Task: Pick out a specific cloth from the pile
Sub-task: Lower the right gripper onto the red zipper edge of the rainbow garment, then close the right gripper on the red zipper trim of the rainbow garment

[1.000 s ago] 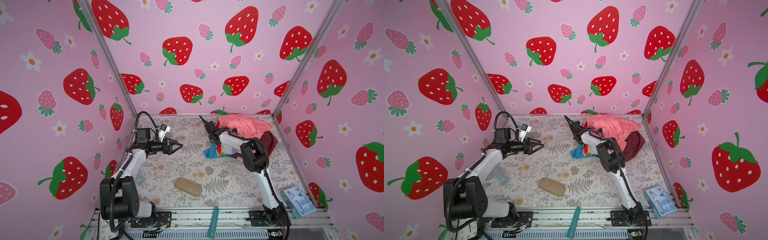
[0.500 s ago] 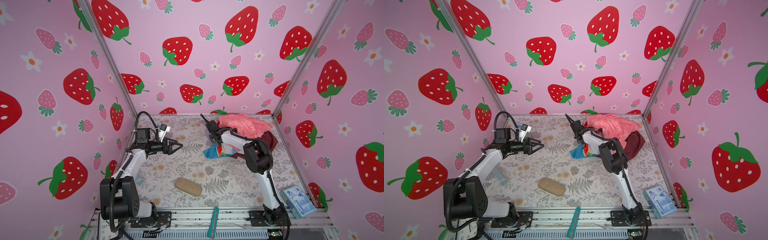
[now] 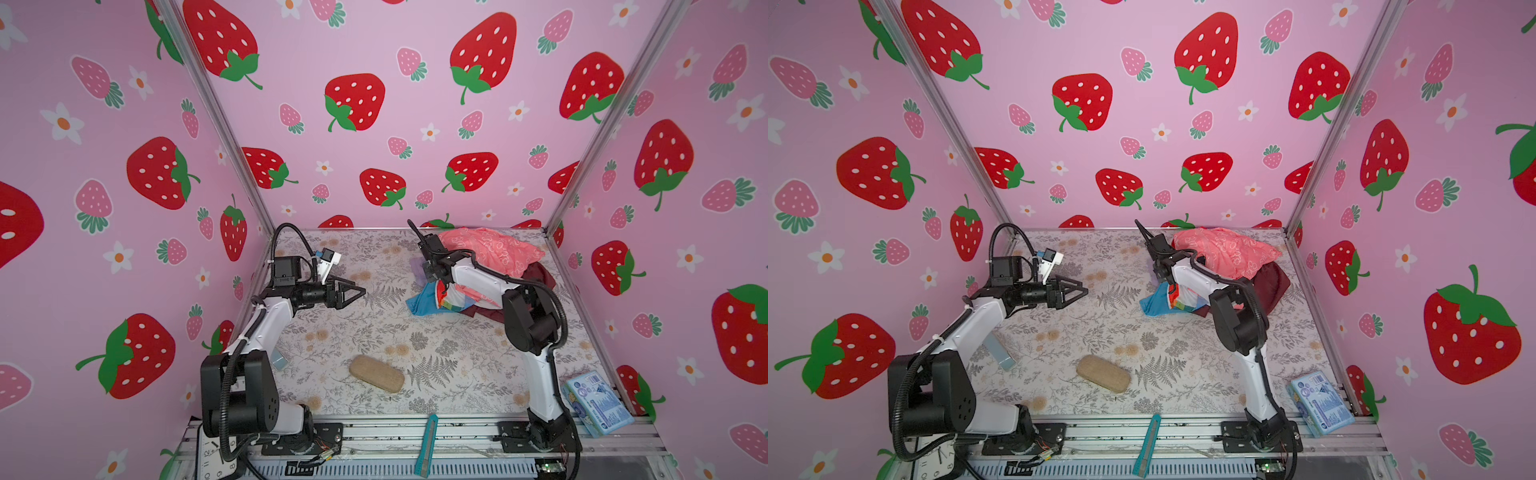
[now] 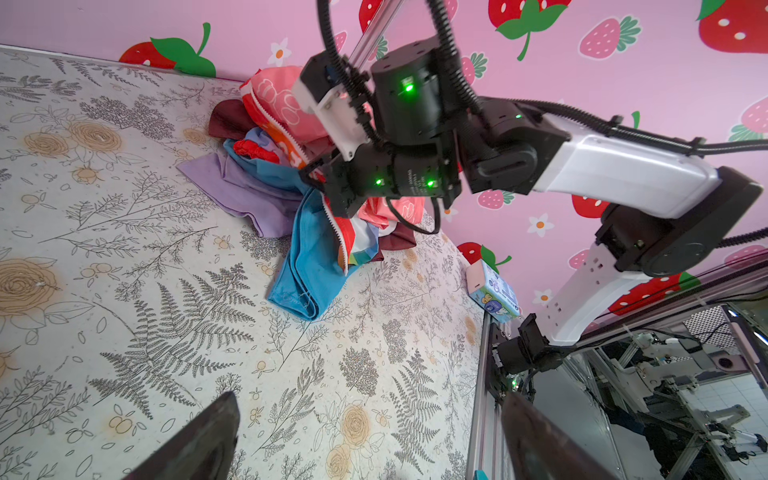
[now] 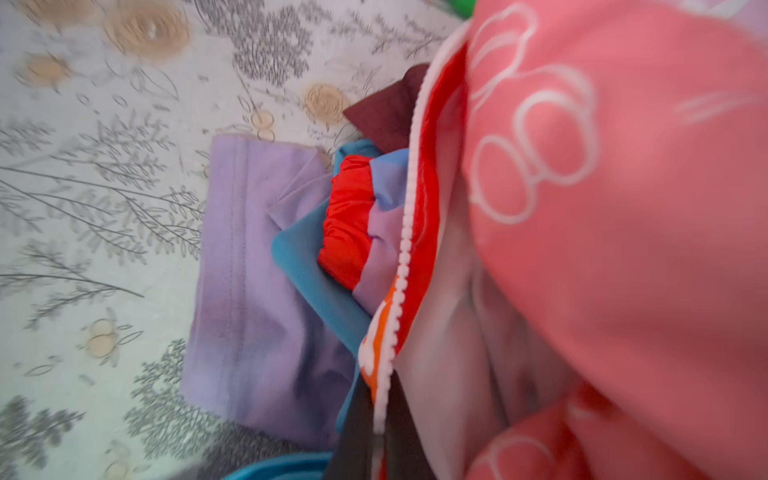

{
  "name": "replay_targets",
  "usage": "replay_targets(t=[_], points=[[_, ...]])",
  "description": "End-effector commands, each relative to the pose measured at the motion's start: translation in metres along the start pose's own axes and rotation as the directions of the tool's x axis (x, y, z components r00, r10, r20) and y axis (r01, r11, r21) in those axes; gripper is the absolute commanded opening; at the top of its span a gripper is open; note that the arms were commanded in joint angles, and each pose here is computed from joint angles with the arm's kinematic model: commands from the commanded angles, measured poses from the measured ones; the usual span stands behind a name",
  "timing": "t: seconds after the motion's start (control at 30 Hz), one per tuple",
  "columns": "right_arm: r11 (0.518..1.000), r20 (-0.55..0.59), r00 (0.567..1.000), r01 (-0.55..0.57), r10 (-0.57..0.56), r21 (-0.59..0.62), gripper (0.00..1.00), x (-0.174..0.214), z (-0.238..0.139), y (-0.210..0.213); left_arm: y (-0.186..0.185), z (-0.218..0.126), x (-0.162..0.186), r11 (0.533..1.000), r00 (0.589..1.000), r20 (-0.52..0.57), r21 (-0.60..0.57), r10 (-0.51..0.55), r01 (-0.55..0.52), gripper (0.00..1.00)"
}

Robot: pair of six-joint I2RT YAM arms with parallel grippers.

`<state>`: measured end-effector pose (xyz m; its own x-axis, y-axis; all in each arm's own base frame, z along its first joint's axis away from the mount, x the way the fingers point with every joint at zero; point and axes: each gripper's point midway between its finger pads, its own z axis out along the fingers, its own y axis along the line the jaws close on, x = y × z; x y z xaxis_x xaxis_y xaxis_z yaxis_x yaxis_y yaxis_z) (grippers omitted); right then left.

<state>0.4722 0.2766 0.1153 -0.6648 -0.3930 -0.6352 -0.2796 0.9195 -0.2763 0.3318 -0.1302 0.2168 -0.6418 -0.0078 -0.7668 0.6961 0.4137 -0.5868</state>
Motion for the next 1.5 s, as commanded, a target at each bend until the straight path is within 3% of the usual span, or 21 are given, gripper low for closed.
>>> replay_targets(t=[0.0,0.27,0.57,0.73,0.83,0.9,1.0,1.07,1.1,1.17,1.2,1.23,1.33,1.47], points=[[0.998,0.111,0.993,-0.043,0.048,-0.047,0.0,-0.036,-0.043,-0.011,-0.008,-0.003,-0.012,0.999,0.999,0.024,0.028,0.043,-0.043,0.99],[0.997,0.196,0.979,-0.042,0.053,-0.06,0.0,-0.062,-0.087,-0.02,-0.009,-0.003,-0.013,0.998,0.999,0.026,0.032,0.044,-0.045,0.99],[0.998,0.128,0.991,-0.019,0.026,-0.056,0.0,-0.044,-0.07,-0.013,-0.009,-0.003,-0.014,0.999,0.999,0.026,0.028,0.046,-0.047,0.99],[0.995,0.198,0.979,-0.025,0.044,-0.095,0.0,-0.066,-0.094,-0.017,-0.009,-0.003,-0.014,0.998,0.999,0.026,0.031,0.045,-0.046,0.99],[0.996,0.196,0.98,-0.008,0.026,-0.092,0.16,-0.066,-0.094,-0.02,-0.008,-0.003,-0.014,0.999,0.999,0.025,0.031,0.043,-0.043,0.99],[0.996,0.159,0.987,0.0,0.015,-0.091,0.18,-0.057,-0.082,-0.017,-0.008,-0.002,-0.014,0.999,0.999,0.025,0.03,0.042,-0.042,0.99],[0.994,0.093,0.996,-0.002,0.012,-0.11,0.36,-0.038,-0.063,-0.009,-0.008,-0.003,-0.014,0.999,0.999,0.025,0.03,0.041,-0.042,0.99],[0.992,0.066,0.998,-0.004,0.012,-0.13,0.34,-0.027,-0.053,-0.003,-0.007,-0.003,-0.015,0.999,0.999,0.025,0.03,0.041,-0.042,0.99],[0.99,0.05,0.999,-0.006,0.013,-0.137,0.18,-0.02,-0.047,0.0,-0.007,-0.003,-0.014,0.999,0.999,0.025,0.029,0.04,-0.041,0.99],[0.987,0.028,1.0,-0.007,0.012,-0.162,0.13,-0.009,-0.041,0.007,-0.007,-0.002,-0.014,0.999,0.999,0.023,0.03,0.038,-0.038,0.99],[0.983,0.017,1.0,-0.006,0.01,-0.183,0.15,-0.004,-0.037,0.012,-0.006,-0.002,-0.014,0.999,0.999,0.024,0.029,0.037,-0.038,0.99],[0.977,0.01,1.0,-0.003,0.005,-0.214,0.29,0.003,-0.034,0.019,-0.006,-0.002,-0.013,0.999,0.999,0.022,0.031,0.036,-0.037,0.99],[0.961,-0.025,1.0,-0.009,0.003,-0.276,0.57,0.022,-0.023,0.035,-0.005,-0.001,-0.013,0.999,0.999,0.021,0.031,0.03,-0.031,0.99],[0.943,-0.077,0.997,-0.022,-0.004,-0.332,0.7,0.046,-0.007,0.053,-0.004,-0.001,-0.012,0.999,0.999,0.02,0.032,0.025,-0.025,0.99]])
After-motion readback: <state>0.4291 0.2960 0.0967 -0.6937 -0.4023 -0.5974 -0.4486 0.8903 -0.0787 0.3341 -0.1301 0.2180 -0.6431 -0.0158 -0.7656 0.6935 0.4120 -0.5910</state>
